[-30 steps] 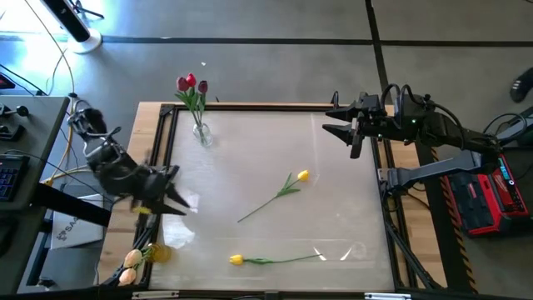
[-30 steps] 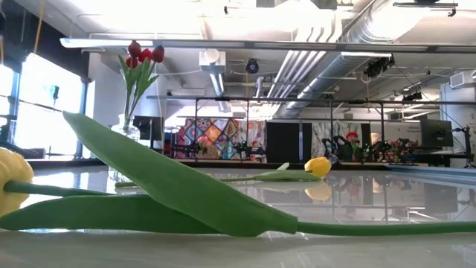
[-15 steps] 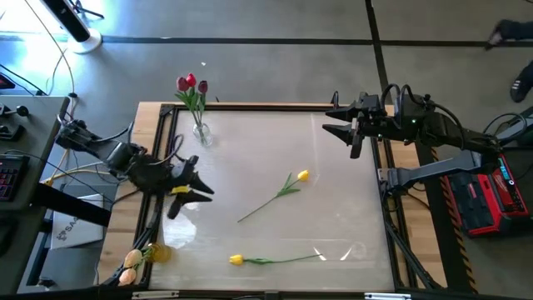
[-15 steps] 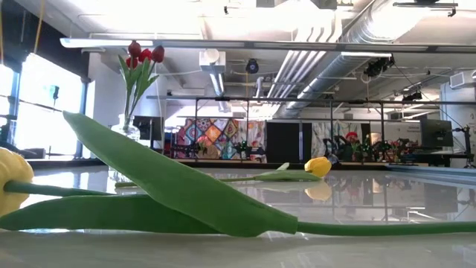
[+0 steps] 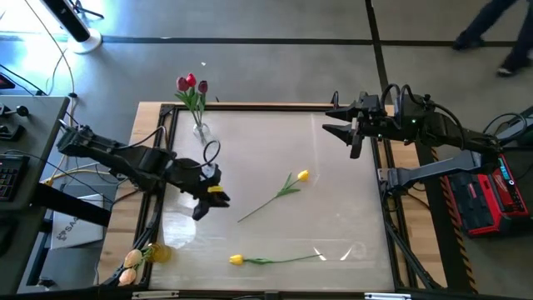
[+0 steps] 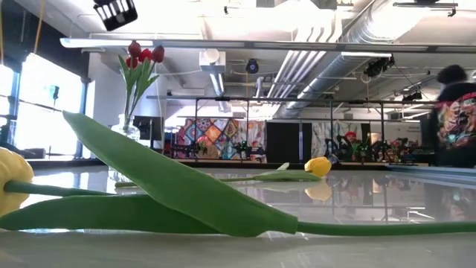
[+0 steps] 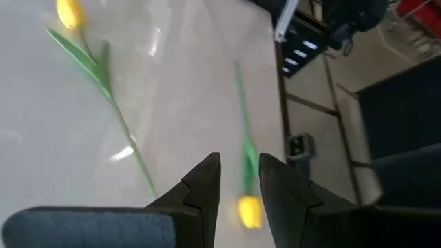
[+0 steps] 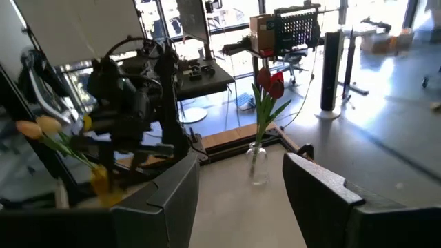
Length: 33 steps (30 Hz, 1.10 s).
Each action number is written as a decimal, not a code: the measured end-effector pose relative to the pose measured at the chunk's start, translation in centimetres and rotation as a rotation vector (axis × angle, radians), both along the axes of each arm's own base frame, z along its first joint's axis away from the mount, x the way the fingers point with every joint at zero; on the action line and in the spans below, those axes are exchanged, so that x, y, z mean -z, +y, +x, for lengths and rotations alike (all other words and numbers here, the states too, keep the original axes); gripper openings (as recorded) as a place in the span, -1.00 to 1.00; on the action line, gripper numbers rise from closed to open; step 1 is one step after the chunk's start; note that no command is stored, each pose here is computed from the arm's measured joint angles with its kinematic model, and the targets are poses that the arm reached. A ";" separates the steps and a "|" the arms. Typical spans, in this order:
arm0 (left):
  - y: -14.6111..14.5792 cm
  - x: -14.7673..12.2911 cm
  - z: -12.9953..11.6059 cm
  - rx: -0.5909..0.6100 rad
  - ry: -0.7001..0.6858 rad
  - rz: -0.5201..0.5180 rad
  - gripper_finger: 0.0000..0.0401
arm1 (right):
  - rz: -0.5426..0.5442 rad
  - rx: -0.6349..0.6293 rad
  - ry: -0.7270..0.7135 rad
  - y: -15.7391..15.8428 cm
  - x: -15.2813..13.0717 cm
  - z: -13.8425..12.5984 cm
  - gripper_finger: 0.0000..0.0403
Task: Sort flowers into vase by color
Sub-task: Put the top yellow flower into the yellow vase
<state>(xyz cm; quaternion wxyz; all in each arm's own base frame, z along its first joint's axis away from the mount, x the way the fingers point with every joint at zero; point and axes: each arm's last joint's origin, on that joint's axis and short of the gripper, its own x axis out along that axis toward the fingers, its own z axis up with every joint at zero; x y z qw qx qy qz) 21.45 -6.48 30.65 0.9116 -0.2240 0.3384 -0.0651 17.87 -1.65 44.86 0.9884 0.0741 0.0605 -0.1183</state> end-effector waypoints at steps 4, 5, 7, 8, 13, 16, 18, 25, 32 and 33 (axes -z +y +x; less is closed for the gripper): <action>-0.3 0.0 -0.2 -0.023 0.022 -0.060 -0.56 | -0.129 -0.016 0.007 0.0 -0.2 0.1 -0.01; -0.3 -0.1 -0.3 -0.040 0.021 -0.068 -0.56 | -0.134 -0.016 -0.001 0.0 -0.3 0.1 -0.01; -0.3 -0.3 -0.5 -0.072 0.016 -0.089 -0.56 | -0.129 -0.015 -0.007 0.0 -0.3 0.2 -0.01; -0.4 -0.4 -0.6 -0.078 0.015 -0.099 -0.56 | -0.128 -0.015 -0.005 0.0 -0.3 0.2 -0.01; -0.3 -0.8 -1.0 -0.087 0.005 -0.119 -0.56 | -0.099 -0.008 -0.083 0.0 -0.9 0.4 -0.01; -0.2 -0.9 -1.3 -0.075 0.013 -0.122 -0.56 | 0.041 -0.001 -0.209 0.0 -1.8 0.7 -0.01; -0.2 -0.7 -1.9 -0.037 0.053 -0.116 -0.56 | 0.166 -0.012 -0.270 0.0 -2.0 1.0 -0.01; 0.0 0.0 -3.9 0.002 0.202 -0.089 -0.56 | 0.370 -0.046 -0.158 0.4 0.8 6.3 -0.01; 0.2 0.3 -4.7 0.070 0.262 -0.055 -0.56 | 0.355 -0.282 -0.261 5.0 4.7 15.8 -0.01; 0.2 0.4 -4.8 0.072 0.271 -0.049 -0.56 | 0.337 -0.319 -0.309 5.8 5.2 16.9 -0.01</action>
